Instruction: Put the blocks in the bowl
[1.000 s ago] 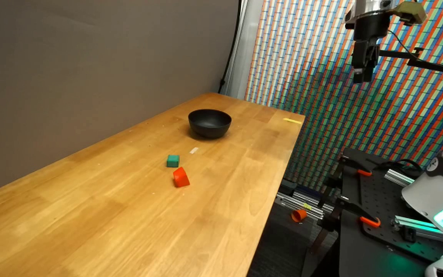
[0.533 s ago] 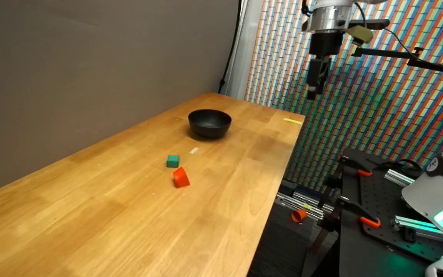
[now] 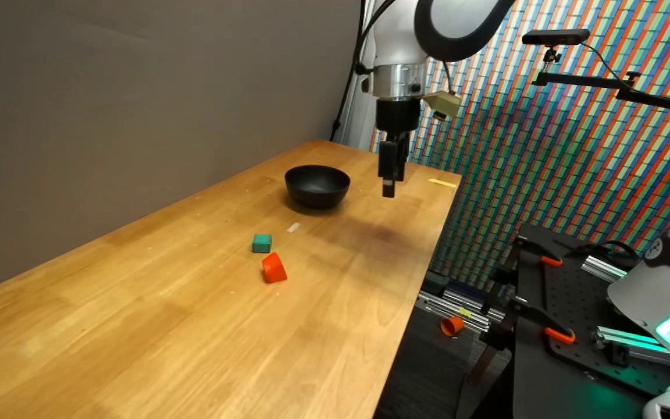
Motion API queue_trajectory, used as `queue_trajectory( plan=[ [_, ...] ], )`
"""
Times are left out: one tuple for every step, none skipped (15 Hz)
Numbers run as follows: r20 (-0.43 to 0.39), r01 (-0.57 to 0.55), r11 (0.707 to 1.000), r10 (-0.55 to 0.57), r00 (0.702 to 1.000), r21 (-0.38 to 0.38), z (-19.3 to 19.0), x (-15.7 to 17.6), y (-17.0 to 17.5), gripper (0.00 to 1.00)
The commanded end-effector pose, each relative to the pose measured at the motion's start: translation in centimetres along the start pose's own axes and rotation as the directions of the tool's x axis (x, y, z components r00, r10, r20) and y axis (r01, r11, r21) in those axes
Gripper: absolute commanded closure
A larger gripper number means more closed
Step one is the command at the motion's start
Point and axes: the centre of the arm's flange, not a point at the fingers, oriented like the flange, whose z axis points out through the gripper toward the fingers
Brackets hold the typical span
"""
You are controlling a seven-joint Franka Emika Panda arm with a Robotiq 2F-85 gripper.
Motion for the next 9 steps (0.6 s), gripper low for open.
queue_trajectory(
  plan=[
    [0.013,0.104,0.995,-0.104,0.994,0.002,2.1,8.6,-3.2,0.0],
    [0.02,0.128,0.992,-0.128,0.992,0.013,3.1,9.9,-4.2,0.0],
    [0.021,0.147,0.989,-0.147,0.989,0.02,3.6,11.0,-5.2,0.0],
    [0.023,0.164,0.986,-0.164,0.986,0.022,4.3,12.0,-6.1,0.0],
    [0.023,0.179,0.984,-0.179,0.984,0.025,5.0,12.9,-6.9,0.0],
    [0.028,0.191,0.981,-0.192,0.981,0.035,5.5,13.6,-7.7,0.0],
    [0.034,0.2,0.979,-0.201,0.979,0.034,6.3,14.2,-8.2,0.0],
    [0.042,0.203,0.978,-0.205,0.978,0.039,7.0,14.7,-8.7,0.0],
    [0.046,0.206,0.978,-0.208,0.977,0.044,7.4,15.1,-9.2,0.0]
  ],
)
